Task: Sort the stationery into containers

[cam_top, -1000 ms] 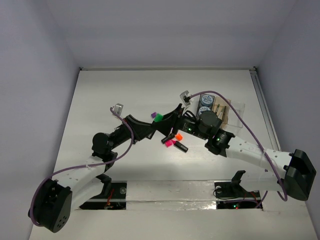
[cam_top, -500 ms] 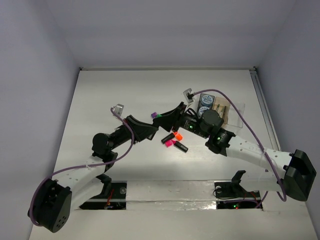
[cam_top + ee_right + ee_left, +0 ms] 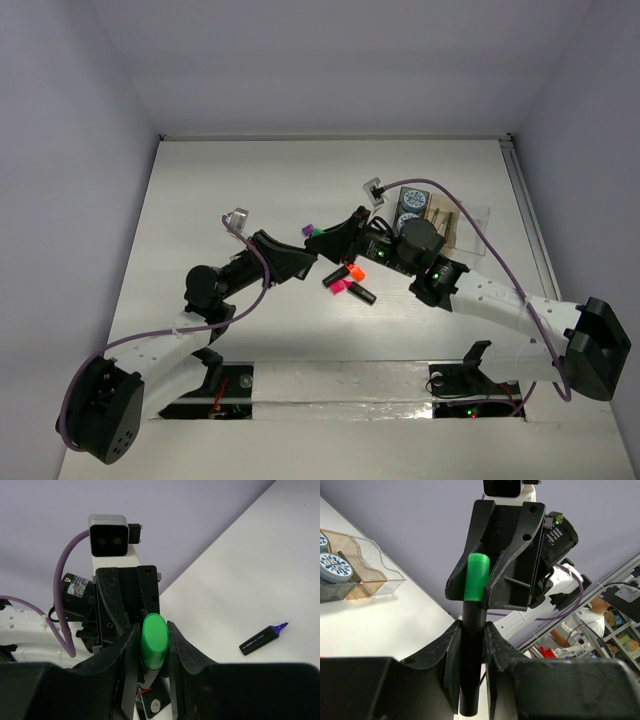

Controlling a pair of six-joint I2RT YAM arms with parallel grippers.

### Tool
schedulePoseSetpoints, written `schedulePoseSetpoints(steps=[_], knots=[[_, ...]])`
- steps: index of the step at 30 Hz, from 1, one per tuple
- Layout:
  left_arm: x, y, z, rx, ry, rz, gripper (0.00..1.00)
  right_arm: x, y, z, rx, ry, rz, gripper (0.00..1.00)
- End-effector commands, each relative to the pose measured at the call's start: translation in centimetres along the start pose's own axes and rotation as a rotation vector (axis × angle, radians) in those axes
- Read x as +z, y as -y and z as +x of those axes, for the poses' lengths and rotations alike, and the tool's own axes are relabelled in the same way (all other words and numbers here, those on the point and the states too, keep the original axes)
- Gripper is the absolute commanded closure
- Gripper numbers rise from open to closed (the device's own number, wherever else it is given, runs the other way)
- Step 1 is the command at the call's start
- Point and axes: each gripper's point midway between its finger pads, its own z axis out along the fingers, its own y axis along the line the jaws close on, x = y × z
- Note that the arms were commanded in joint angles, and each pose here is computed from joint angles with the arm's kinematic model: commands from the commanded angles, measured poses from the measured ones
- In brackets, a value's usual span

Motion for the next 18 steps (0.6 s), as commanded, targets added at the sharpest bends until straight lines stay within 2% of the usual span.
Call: schedulePoseSetpoints(steps=[1,4,5,7,8,10,11,14,18], knots=[[0.7,2.4,-1.7,0.058,0.043,0.074,1.00,0.1,-1.0,-1.8,-0.058,0.046,-0.021,0.89],[0.6,2.6,-1.8,0.066,0.049,0.074,0.87,-0.1,-0.6,-2.6,-0.059,0.072,0.004,0.92],[0.6,2.6,-1.9,0.071,0.050,0.076,0.71,-0.1,-0.4,-2.7,-0.059,0.078,0.019,0.93],[0.6,3.0,-2.0,0.085,0.050,0.079,0.53,-0.5,0.4,-3.5,-0.066,0.092,0.053,0.94],[0.6,2.6,-1.8,0.090,0.043,0.062,0.41,-0.7,0.5,-3.6,-0.070,0.096,0.062,0.94],[0.5,2.8,-2.0,0.110,0.046,0.056,0.31,-1.2,1.5,-4.6,-0.082,0.116,0.107,0.94],[0.5,2.4,-1.8,0.106,0.038,0.035,0.10,-1.5,2.4,-5.3,-0.085,0.131,0.133,0.94],[0.2,2.7,-1.7,0.141,0.032,0.035,0.02,-2.4,4.3,-6.2,-0.087,0.146,0.197,0.94],[-0.4,2.7,-1.6,0.166,0.033,0.006,0.01,-4.9,8.6,-9.0,-0.133,0.200,0.367,0.94]])
